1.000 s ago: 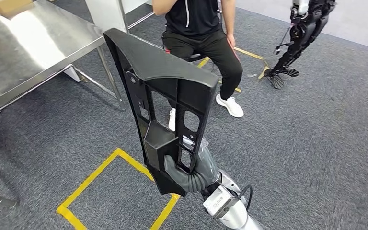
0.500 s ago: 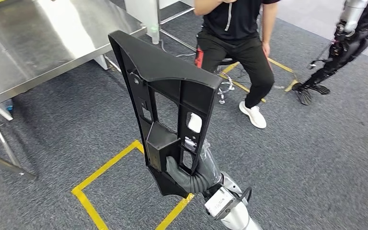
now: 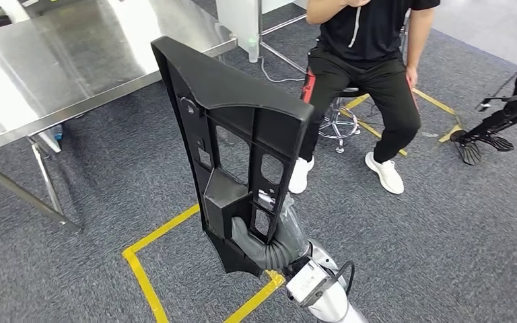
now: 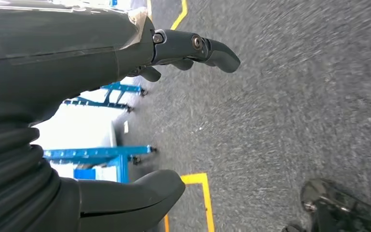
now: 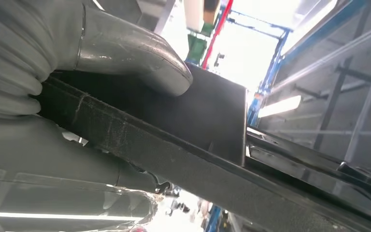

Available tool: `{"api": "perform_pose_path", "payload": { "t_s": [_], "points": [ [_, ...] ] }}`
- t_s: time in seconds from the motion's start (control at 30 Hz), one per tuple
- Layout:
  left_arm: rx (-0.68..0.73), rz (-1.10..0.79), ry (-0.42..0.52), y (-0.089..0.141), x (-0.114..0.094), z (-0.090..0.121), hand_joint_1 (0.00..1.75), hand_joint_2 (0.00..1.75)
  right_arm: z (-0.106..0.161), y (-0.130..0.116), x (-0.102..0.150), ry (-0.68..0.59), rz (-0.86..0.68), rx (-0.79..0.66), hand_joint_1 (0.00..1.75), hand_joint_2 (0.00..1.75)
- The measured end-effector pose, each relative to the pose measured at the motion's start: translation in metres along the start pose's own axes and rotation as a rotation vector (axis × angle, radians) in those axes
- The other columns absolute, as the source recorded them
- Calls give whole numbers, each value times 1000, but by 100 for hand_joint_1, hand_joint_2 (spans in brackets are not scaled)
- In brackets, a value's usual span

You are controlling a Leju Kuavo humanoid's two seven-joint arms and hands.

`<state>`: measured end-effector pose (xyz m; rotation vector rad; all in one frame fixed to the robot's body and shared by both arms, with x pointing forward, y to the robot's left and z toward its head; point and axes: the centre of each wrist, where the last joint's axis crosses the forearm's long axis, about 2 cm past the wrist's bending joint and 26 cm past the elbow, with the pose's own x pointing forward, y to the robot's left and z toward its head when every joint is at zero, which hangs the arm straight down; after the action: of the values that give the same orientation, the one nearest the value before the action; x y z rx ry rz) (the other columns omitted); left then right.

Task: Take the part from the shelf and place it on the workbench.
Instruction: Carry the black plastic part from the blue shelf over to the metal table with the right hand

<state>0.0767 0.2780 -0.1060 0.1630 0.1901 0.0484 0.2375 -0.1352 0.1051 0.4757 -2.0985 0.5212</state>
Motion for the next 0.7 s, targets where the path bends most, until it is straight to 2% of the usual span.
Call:
{"api": "perform_pose_path", "payload": {
  "t_s": [0.7],
  "points": [
    [4, 15, 1, 0, 0, 0, 0, 175, 0, -3, 0, -7, -42, 0, 175, 175]
  ]
}}
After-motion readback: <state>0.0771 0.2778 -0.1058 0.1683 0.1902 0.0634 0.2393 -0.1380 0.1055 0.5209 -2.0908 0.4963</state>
